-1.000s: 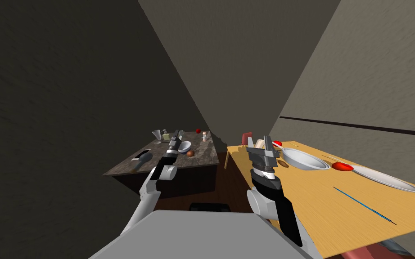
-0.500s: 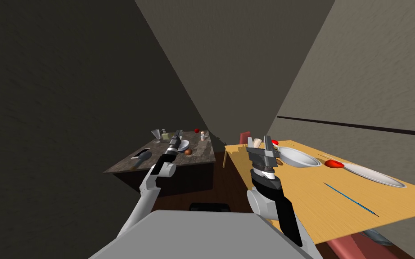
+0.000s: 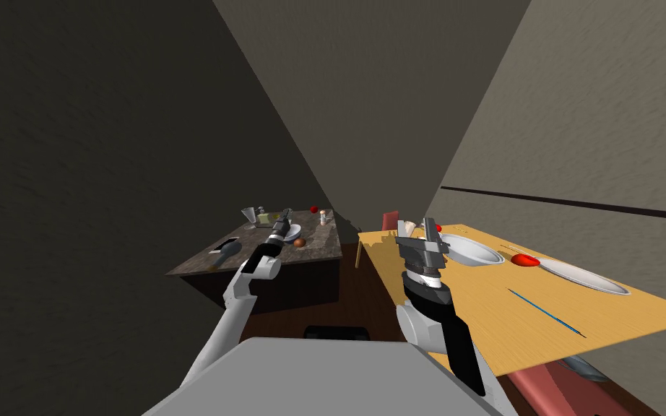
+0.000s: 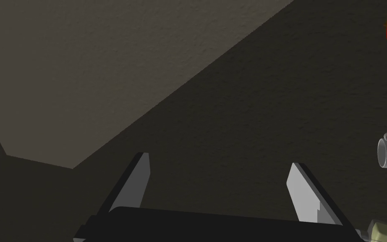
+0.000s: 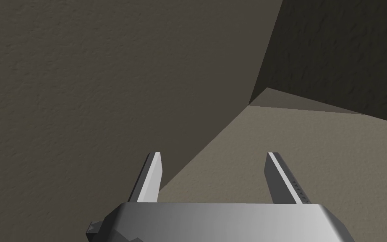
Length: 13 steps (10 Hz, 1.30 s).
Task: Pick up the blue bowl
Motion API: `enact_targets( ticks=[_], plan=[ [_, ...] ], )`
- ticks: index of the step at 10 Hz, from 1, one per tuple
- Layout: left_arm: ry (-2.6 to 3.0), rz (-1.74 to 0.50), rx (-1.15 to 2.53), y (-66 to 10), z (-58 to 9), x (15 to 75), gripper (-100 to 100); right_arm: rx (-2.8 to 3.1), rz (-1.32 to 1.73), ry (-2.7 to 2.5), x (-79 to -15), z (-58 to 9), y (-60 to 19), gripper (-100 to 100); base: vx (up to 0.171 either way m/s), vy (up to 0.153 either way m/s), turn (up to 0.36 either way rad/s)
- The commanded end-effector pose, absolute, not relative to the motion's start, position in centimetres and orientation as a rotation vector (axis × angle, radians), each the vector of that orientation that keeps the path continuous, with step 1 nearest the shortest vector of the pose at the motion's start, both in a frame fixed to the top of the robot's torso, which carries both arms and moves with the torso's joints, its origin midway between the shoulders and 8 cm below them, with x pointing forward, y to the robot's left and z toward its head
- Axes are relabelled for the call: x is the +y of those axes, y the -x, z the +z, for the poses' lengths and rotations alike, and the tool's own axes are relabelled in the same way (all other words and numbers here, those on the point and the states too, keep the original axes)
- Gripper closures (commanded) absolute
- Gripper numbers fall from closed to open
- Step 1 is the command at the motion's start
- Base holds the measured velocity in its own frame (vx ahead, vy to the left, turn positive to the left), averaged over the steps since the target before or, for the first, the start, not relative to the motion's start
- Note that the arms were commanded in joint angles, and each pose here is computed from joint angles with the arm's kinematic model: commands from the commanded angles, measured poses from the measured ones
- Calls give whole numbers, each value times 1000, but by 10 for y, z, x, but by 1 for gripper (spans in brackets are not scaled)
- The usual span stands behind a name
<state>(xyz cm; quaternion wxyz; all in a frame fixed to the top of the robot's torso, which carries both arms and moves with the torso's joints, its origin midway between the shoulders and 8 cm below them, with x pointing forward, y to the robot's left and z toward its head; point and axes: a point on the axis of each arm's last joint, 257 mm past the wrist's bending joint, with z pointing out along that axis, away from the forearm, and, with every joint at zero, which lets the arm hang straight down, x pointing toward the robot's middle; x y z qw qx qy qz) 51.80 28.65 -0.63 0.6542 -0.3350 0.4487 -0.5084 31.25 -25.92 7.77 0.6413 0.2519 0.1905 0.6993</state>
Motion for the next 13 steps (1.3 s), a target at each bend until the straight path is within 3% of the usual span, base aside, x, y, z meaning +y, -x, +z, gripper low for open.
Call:
enact_targets(
  ticks=[1,13],
  plan=[
    [789,-1133,1052,-524,-15,290,-100,434,1594,-574,-259,78,-313,0,-36,-63,-7],
    [976,-990,1253,-557,-58,330,-100,434,1594,-574,-259,78,-313,0,-27,-44,-20]
  ],
)
